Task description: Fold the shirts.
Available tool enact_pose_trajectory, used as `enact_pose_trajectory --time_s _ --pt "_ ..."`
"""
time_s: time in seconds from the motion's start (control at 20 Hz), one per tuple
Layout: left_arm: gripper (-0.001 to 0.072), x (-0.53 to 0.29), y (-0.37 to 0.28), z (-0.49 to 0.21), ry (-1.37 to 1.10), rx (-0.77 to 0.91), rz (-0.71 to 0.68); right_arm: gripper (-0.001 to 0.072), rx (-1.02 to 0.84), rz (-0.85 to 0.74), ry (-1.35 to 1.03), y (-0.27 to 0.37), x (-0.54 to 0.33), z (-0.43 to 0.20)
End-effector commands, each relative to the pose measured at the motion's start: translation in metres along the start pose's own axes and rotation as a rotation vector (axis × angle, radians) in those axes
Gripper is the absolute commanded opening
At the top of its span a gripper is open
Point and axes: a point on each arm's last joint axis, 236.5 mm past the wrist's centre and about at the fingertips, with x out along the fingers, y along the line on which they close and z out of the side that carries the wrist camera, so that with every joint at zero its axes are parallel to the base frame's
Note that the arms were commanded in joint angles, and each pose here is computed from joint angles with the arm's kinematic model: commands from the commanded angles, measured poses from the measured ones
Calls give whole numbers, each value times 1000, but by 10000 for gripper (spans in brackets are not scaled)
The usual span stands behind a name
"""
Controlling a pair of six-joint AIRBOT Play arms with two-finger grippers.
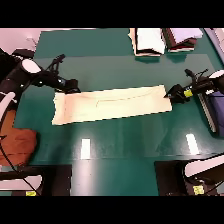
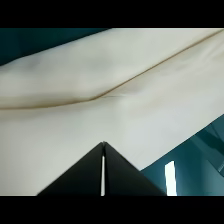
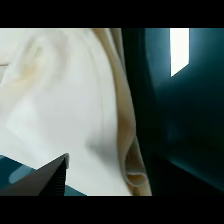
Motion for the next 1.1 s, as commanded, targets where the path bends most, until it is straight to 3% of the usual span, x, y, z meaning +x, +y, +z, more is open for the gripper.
enact_pose_trajectory --time_s 0.0,0.05,0.15,0.3,0.6,1.05 --pt "23 21 -41 1 -32 57 -25 472 -15 18 22 6 28 0" --pt "22 27 -51 1 -41 71 -31 365 -51 13 25 10 33 0" --pt "21 40 -68 2 -61 89 -43 34 -146 11 28 24 34 2" --pt "21 66 -88 2 -77 126 -55 17 -249 6 -43 57 1 19" --pt "21 136 -113 8 -7 156 -78 17 -479 -2 -239 183 -77 33" --pt "21 170 -99 -3 62 140 -49 17 -761 67 -276 320 -86 -7"
